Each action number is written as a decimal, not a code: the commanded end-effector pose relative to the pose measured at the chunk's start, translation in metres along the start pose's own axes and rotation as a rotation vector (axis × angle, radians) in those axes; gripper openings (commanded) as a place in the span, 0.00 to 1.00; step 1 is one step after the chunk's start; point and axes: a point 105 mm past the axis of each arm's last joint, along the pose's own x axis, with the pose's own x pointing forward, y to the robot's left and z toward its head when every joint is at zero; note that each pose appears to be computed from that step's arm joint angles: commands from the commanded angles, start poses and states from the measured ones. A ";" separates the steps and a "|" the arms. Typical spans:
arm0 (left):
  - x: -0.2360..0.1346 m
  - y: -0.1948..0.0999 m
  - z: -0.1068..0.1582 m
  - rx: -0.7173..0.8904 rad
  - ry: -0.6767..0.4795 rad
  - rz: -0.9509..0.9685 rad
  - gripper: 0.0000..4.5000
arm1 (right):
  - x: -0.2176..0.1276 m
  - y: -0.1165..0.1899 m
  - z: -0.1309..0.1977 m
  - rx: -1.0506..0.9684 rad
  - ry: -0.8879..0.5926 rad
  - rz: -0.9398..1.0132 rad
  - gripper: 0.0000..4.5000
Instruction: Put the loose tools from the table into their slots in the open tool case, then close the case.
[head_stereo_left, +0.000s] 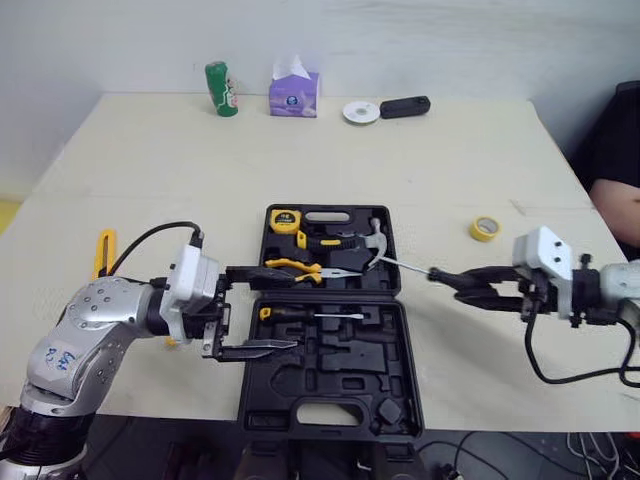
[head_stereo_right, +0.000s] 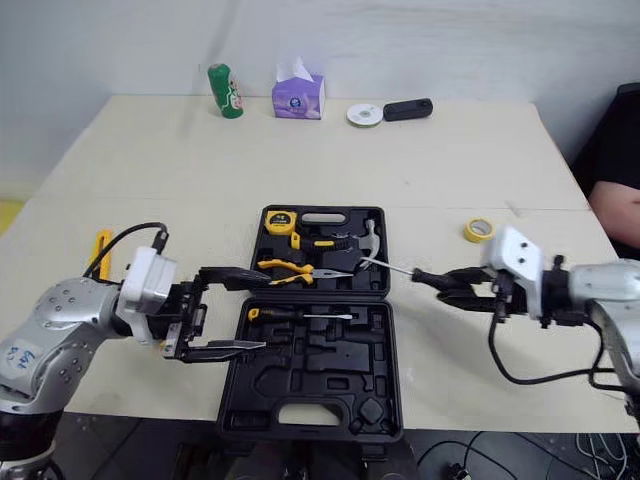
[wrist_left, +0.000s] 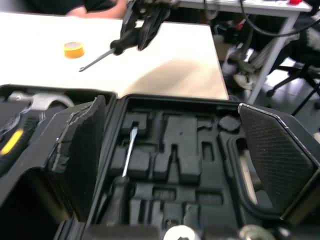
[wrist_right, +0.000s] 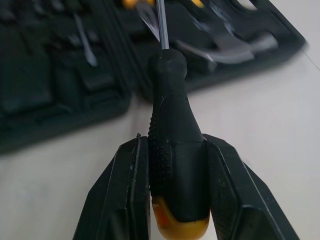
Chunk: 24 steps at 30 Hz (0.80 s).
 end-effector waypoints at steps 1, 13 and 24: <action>-0.014 0.002 0.006 -0.011 -0.026 0.049 1.00 | 0.030 0.020 0.029 -0.023 -0.015 0.135 0.24; -0.040 -0.011 -0.026 -0.042 0.122 0.134 1.00 | 0.089 0.043 0.043 -0.082 0.144 0.263 0.24; -0.045 -0.021 -0.036 -0.096 0.135 0.172 1.00 | 0.097 0.047 0.032 -0.139 0.226 0.262 0.24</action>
